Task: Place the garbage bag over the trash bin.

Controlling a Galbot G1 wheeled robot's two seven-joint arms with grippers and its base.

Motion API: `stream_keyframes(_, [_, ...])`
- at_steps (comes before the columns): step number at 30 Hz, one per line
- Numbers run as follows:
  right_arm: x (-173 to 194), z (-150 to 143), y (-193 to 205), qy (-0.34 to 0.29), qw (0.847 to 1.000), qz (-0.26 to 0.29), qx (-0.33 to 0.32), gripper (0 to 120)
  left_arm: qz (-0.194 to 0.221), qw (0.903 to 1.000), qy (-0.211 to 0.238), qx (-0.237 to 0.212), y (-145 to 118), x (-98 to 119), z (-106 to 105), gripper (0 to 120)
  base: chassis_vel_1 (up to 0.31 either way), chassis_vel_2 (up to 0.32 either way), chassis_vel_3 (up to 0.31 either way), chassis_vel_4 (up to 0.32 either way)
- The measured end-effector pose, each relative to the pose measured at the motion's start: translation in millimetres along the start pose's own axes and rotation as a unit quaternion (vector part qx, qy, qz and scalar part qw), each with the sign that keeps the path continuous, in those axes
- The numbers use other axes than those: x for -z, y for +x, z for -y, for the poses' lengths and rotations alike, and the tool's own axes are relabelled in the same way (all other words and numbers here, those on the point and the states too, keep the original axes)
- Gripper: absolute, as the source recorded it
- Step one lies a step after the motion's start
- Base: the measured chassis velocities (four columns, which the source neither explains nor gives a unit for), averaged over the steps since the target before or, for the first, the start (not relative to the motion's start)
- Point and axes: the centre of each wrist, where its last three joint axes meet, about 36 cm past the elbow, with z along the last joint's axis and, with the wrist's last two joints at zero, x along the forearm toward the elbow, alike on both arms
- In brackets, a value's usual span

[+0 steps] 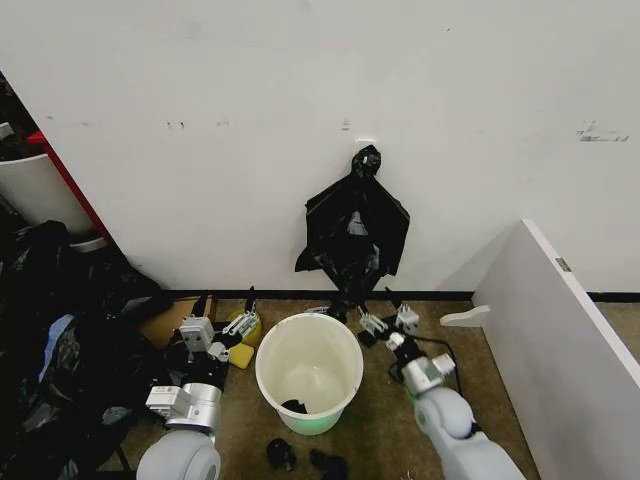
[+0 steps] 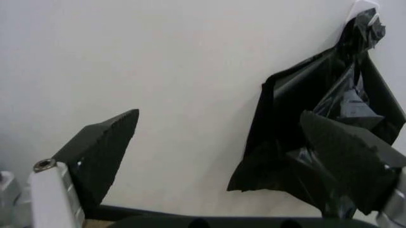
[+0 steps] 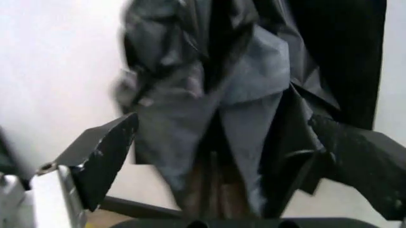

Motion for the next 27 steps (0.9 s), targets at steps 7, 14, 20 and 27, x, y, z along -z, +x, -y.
stream_keyframes(7, [-13.6, 19.3, -12.8, 0.06, 0.997, -0.03, -0.044, 100, -0.003, 1.0, -0.001, 0.005, 2.3, -0.7, -1.5, 100, 0.0, 0.0, 0.0, 0.0])
stream_keyframes(14, [-14.4, 7.5, -37.8, -0.004, 0.999, -0.014, -0.048, 99, -0.005, 0.9999, -0.005, 0.009, 4.6, -1.7, -1.5, 100, 0.0, 0.0, 0.0, 0.0])
stream_keyframes(20, [-18.3, -0.1, -48.7, 0.008, 1.0, -0.012, -0.028, 94, -0.006, 0.9999, -0.008, 0.01, 5.1, -1.7, -3.3, 100, 0.0, 0.0, 0.0, 0.0])
stream_keyframes(27, [-22.1, -1.5, -61.1, 0.067, 0.996, -0.024, -0.062, 70, -0.008, 0.9999, -0.008, 0.012, 2.1, -4.7, -4.5, 100, 0.0, 0.0, 0.0, 0.0])
